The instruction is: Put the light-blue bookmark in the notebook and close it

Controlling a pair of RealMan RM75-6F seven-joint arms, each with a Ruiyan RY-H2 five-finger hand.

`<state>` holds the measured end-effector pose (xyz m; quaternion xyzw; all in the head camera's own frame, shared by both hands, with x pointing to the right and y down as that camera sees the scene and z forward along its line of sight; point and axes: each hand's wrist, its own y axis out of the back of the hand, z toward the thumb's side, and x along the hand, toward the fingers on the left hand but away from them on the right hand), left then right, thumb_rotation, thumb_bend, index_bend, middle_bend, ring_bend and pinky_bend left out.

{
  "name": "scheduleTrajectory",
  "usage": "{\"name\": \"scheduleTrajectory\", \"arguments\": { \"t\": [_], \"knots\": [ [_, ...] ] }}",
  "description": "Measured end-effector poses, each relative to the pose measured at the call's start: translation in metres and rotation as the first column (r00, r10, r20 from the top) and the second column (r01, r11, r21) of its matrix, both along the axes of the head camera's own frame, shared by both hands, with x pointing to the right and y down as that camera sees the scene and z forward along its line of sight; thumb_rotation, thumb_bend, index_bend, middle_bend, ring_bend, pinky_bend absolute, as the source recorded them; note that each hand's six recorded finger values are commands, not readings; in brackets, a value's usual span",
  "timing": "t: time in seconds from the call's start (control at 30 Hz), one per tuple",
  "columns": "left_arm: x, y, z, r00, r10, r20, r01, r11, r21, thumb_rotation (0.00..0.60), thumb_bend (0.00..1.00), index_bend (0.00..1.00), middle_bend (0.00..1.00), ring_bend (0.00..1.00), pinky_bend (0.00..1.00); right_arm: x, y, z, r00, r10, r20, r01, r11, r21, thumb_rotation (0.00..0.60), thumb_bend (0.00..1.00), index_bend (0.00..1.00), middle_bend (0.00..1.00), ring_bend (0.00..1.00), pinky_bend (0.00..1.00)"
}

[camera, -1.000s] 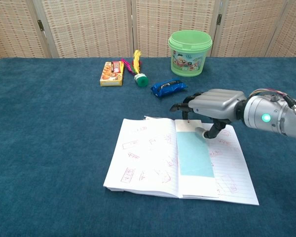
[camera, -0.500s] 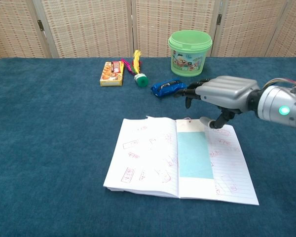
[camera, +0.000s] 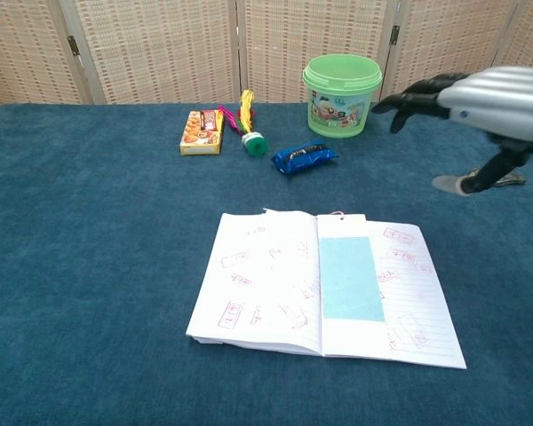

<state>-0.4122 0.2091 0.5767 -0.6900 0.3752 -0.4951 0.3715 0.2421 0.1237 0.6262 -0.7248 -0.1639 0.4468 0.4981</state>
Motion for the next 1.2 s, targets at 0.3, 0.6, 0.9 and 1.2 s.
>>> {"name": "scheduleTrajectory", "arguments": {
  "t": [0.3,0.6,0.9,1.2],
  "knots": [
    [0.055,-0.017,0.018,0.952,0.299,-0.067,-0.296,0.954,0.048,0.600,0.26,0.24,0.10,0.07,0.16,0.081,0.029,-0.052,0.988,0.147,-0.043,-0.142,0.985,0.098,0.600,0.26,0.00,0.20,0.00,0.00],
    [0.119,-0.017,0.043,0.844,0.524,-0.118,-0.512,0.851,0.114,0.600,0.26,0.27,0.12,0.09,0.16,0.132,0.067,-0.076,0.964,0.264,-0.021,-0.259,0.957,0.127,0.600,0.23,0.00,0.20,0.00,0.00],
    [0.159,-0.009,0.066,0.749,0.658,-0.082,-0.644,0.751,0.143,0.600,0.22,0.26,0.12,0.09,0.16,0.149,0.088,-0.084,0.953,0.301,-0.026,-0.295,0.947,0.131,0.600,0.19,0.00,0.20,0.00,0.00],
    [0.180,0.012,0.097,0.692,0.721,-0.041,-0.714,0.692,0.106,0.600,0.22,0.24,0.12,0.09,0.16,0.150,0.091,-0.081,0.951,0.307,-0.025,-0.302,0.946,0.116,0.600,0.19,0.00,0.20,0.00,0.00]
  ]
}}
